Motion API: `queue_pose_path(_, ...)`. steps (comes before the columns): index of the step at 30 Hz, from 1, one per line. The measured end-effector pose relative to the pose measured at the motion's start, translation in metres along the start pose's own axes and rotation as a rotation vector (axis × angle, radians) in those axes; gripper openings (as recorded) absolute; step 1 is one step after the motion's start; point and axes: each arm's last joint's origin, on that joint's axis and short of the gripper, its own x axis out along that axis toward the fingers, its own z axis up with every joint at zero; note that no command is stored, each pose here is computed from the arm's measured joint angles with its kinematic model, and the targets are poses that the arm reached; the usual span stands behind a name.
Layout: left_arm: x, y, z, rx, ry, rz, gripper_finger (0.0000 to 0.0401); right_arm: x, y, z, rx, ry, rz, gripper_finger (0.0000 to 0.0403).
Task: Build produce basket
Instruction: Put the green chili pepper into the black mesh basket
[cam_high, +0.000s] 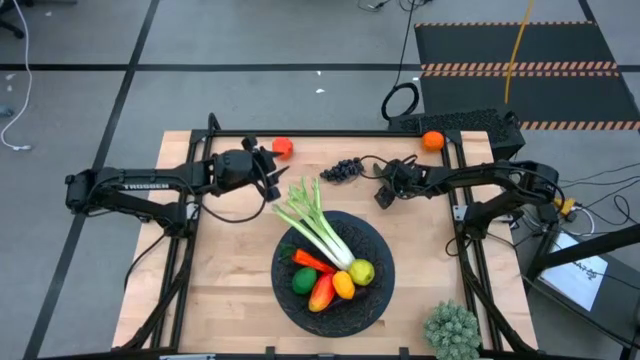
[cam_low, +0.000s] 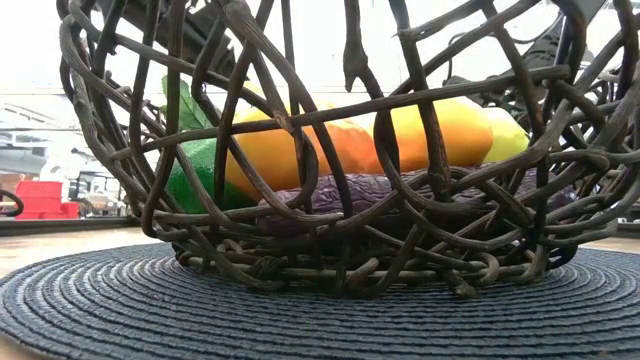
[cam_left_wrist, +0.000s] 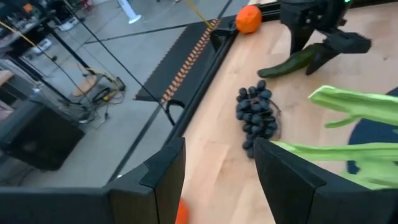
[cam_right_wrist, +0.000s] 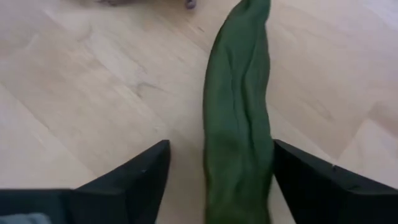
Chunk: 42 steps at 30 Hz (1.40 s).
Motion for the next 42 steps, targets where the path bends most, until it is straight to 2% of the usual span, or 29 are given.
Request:
queue_pose_path(10,-0.004,-0.012,-0.001,-0.036,0.018,-0.059,0.0191,-0.007,0.002,-0.004,-0.033,0.021,-0.001,0.0135)
queue_pose_path(14,-0.006,-0.017,0.000,-0.058,0.019,-0.079,0.0191,-0.013,0.001,-0.006,-0.042,0.032,0.005,0.0106)
queue_pose_path(20,-0.011,-0.027,0.001,-0.086,0.013,-0.117,0.0191,-0.041,0.001,-0.006,-0.041,-0.026,0.042,0.0119)
queue_pose_path(27,-0.016,-0.038,0.002,-0.128,0.010,-0.161,0.0191,-0.085,0.016,-0.009,-0.065,-0.198,0.198,0.0118)
queue_pose_path(36,-0.023,-0.049,0.005,-0.166,-0.007,-0.209,0.0191,-0.124,0.045,-0.024,-0.187,-0.356,0.431,0.0118)
queue_pose_path(42,-0.025,-0.053,0.007,-0.159,-0.022,-0.225,0.0191,-0.136,0.061,-0.030,-0.263,-0.447,0.497,0.0118)
